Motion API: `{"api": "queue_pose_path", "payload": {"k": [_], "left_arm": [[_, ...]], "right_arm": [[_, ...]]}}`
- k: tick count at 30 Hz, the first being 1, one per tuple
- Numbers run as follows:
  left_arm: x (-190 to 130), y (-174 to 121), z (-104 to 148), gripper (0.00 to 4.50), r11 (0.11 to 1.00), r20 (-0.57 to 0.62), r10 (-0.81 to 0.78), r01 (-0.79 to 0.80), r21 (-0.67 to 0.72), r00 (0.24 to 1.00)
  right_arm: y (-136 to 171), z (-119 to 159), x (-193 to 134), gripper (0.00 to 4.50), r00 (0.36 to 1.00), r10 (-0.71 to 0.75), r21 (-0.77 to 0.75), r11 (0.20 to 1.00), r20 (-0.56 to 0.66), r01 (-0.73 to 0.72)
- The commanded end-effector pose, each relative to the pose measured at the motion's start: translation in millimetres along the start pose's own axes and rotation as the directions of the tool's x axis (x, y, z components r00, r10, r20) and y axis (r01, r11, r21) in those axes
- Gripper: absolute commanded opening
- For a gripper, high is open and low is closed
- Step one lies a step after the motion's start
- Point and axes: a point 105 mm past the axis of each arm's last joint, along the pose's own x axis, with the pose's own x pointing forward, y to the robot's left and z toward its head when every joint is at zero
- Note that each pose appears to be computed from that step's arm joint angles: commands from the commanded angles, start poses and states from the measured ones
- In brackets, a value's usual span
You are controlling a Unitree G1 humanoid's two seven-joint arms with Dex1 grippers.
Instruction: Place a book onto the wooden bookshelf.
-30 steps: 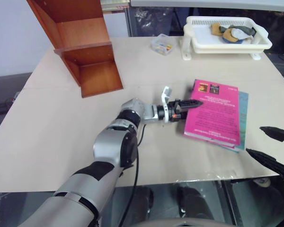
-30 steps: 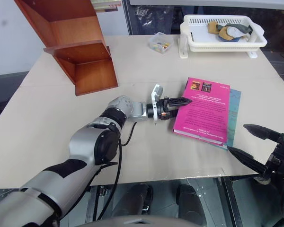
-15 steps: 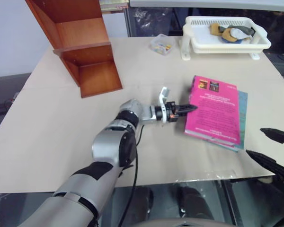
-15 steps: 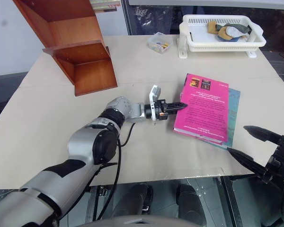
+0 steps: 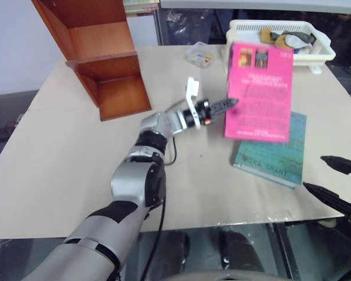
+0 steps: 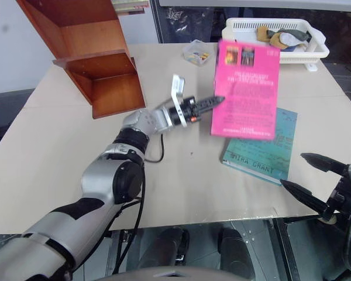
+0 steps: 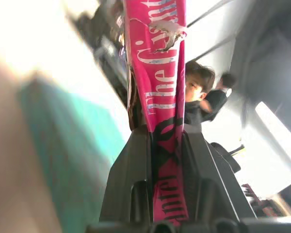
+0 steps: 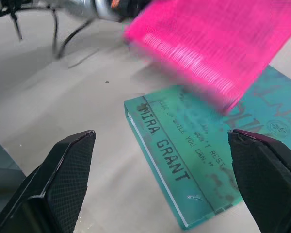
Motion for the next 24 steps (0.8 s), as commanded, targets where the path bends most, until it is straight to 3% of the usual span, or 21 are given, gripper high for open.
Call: {"api": "queue_pose_path", "payload": {"k": [1, 5, 7, 10, 12, 18, 24], "left_arm": [[16, -27, 32, 0.31, 0.926, 0.024, -0.043, 0.031, 0.375, 0.999], [21, -36, 27, 0.31, 0.688, -0.051, 0.014, 0.028, 0.726, 0.999], [20, -33, 21, 0.31, 0.492, -0.101, 0.098, 0.04, 0.87, 0.99], [16, -25, 21, 0.31, 0.202, -0.113, 0.229, 0.066, 0.977, 0.967], [13, -24, 33, 0.31, 0.001, -0.077, 0.296, 0.08, 0.997, 0.952], [5, -40, 84, 0.31, -0.385, 0.063, 0.384, 0.097, 0.918, 0.921], [-8, -46, 109, 0.31, -0.556, 0.131, 0.463, 0.171, 0.813, 0.877]], "right_arm": [[-2, 7, 3, 4.5, 1.0, 0.018, -0.042, 0.999, 0.013, -0.017], [-6, 11, 6, 4.5, 0.999, 0.031, -0.051, 0.998, 0.042, -0.029], [-9, 16, 6, 4.5, 0.997, 0.034, -0.058, 0.998, 0.07, -0.03], [-14, 21, 5, 4.5, 0.994, 0.033, -0.057, 0.998, 0.106, -0.027], [-17, 23, 6, 4.5, 0.99, 0.046, -0.045, 0.998, 0.131, -0.04], [-36, 37, 11, 4.5, 0.96, 0.094, 0.009, 0.995, 0.263, -0.1], [-47, 42, 17, 4.5, 0.925, 0.186, 0.064, 0.974, 0.333, -0.219]]}}
